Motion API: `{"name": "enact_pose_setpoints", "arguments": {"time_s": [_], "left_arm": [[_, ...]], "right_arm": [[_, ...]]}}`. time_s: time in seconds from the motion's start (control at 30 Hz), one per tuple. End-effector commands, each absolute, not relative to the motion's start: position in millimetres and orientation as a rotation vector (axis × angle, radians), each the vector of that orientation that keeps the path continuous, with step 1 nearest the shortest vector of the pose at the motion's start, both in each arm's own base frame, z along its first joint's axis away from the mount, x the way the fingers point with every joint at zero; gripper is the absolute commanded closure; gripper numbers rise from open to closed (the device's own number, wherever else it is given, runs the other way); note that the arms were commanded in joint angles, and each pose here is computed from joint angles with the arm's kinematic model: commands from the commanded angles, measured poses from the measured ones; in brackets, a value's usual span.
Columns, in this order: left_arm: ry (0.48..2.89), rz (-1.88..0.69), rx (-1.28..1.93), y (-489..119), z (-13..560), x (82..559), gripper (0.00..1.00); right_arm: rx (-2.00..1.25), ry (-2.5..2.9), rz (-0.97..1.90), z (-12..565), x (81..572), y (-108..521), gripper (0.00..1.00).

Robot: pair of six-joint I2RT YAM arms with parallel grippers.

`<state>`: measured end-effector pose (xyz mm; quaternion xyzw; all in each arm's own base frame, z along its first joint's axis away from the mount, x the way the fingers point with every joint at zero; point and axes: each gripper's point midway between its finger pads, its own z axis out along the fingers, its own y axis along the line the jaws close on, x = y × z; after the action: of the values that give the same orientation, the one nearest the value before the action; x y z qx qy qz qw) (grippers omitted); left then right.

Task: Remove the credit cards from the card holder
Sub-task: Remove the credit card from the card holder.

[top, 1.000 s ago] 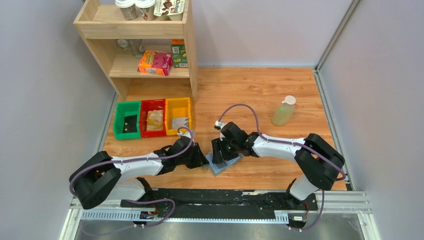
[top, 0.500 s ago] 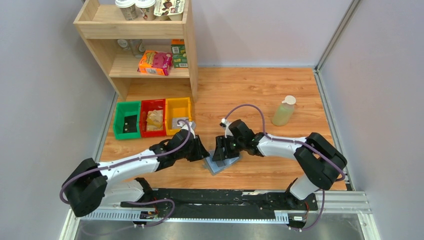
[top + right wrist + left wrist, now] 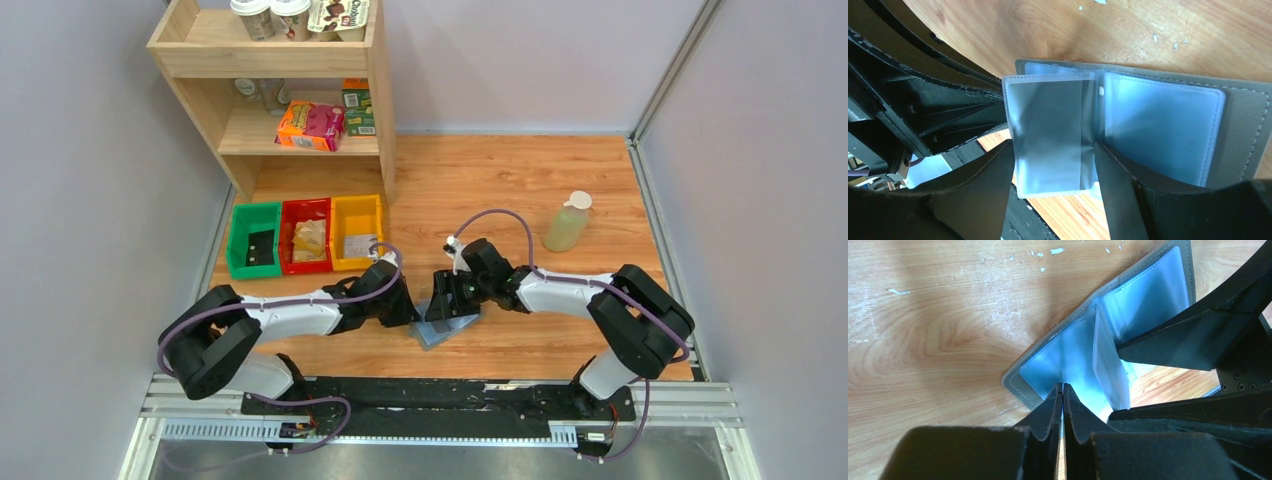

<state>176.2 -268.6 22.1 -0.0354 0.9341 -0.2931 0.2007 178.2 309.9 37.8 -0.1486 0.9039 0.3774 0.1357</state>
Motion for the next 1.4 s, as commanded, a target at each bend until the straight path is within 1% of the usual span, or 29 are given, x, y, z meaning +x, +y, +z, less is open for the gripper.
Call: {"name": "enact_pose_setpoints", "arguments": {"time_s": [0.0,0.1,0.37,0.43,0.53,0.7,0.8,0.93,1.17,1.2,1.23,1.27,1.3,1.37], "left_arm": [[2.662,-0.731,-0.065,-261.2,10.4,172.4,0.92],[2.691,-0.702,-0.07,-254.8,2.8,166.8,0.92],[2.707,-0.701,-0.069,-251.0,-0.8,161.1,0.92],[2.699,-0.722,-0.071,-253.7,1.9,161.8,0.92],[2.671,-0.759,-0.085,-258.4,10.3,165.1,0.92],[2.589,-0.827,-0.082,-270.5,41.3,177.6,0.9],[2.547,-0.87,-0.062,-281.1,60.7,185.6,0.9],[2.547,-0.883,-0.034,-294.1,66.1,193.8,0.89],[2.537,-0.941,0.026,-329.9,74.9,210.6,0.87],[2.554,-0.924,0.035,-332.3,67.7,212.0,0.87],[2.542,-0.928,0.049,-338.4,72.9,217.5,0.86],[2.577,-0.905,0.06,-339.5,61.1,217.4,0.85],[2.57,-0.924,0.082,-346.8,65.8,220.1,0.85],[2.607,-0.904,0.089,-350.7,54.8,221.9,0.82]], "right_arm": [[-0.399,2.682,0.935,28.3,181.1,291.4,0.31],[-0.387,2.669,0.827,36.3,189.7,281.4,0.27],[-0.39,2.62,0.557,54.9,207.5,255.3,0.25],[-0.438,2.601,0.571,60.8,203.0,259.8,0.24],[-0.509,2.535,0.628,73.4,195.5,274.0,0.18],[-0.415,2.494,0.62,80.6,198.8,266.7,0.09],[-0.341,2.442,0.567,87.9,206.5,254.4,0.07],[-0.263,2.365,0.532,101.7,211.4,238.1,0.05],[-0.249,2.312,0.564,116.6,206.4,229.6,0.06],[-0.251,2.309,0.572,117.1,205.9,229.9,0.07],[-0.257,2.314,0.579,116.4,205.1,230.0,0.07],[-0.264,2.328,0.588,113.9,204.3,230.3,0.09],[-0.257,2.347,0.606,111.0,203.8,230.8,0.11],[-0.25,2.38,0.638,104.3,202.7,231.0,0.14]]}}
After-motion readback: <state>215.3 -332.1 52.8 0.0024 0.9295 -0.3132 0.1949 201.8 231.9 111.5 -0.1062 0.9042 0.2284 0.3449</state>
